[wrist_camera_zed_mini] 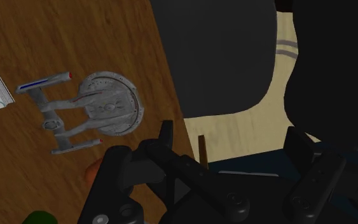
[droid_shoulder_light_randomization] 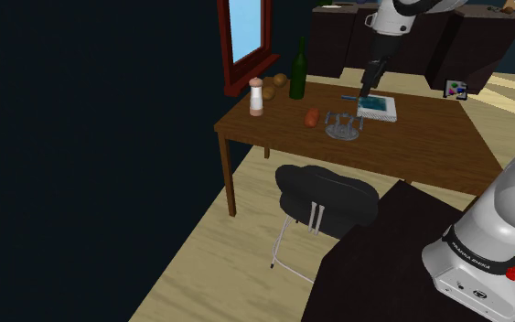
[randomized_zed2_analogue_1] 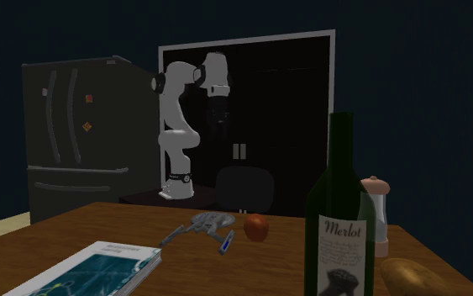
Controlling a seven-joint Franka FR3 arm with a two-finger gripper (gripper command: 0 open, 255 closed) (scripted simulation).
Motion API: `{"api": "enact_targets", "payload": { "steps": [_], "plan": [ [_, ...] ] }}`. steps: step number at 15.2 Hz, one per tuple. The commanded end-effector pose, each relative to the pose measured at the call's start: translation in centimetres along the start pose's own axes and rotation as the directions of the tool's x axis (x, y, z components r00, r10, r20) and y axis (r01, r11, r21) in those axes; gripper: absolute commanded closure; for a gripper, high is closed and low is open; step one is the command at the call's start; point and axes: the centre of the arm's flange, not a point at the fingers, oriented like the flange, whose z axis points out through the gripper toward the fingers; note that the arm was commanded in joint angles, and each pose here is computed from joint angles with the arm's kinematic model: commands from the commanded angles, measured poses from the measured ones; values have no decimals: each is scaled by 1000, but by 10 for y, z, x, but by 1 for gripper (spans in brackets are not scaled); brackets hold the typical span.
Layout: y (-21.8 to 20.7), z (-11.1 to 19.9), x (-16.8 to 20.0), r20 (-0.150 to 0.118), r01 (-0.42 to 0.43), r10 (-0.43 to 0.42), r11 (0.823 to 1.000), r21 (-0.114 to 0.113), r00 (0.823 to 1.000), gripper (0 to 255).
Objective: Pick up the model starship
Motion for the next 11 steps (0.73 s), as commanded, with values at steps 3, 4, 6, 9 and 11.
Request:
{"api": "enact_targets", "payload": {
  "steps": [3,4,6,9,11],
  "plan": [
    [41,29,15,5,6,-6,1000,-7,1000,0],
    [51,36,20,7,8,-8,1000,-8,1000,0],
    [71,50,29,10,10,-10,1000,-11,1000,0],
    [102,72,42,14,14,-14,1000,-15,1000,0],
    [122,86,51,17,17,-17,1000,-18,1000,0]
  ]
}}
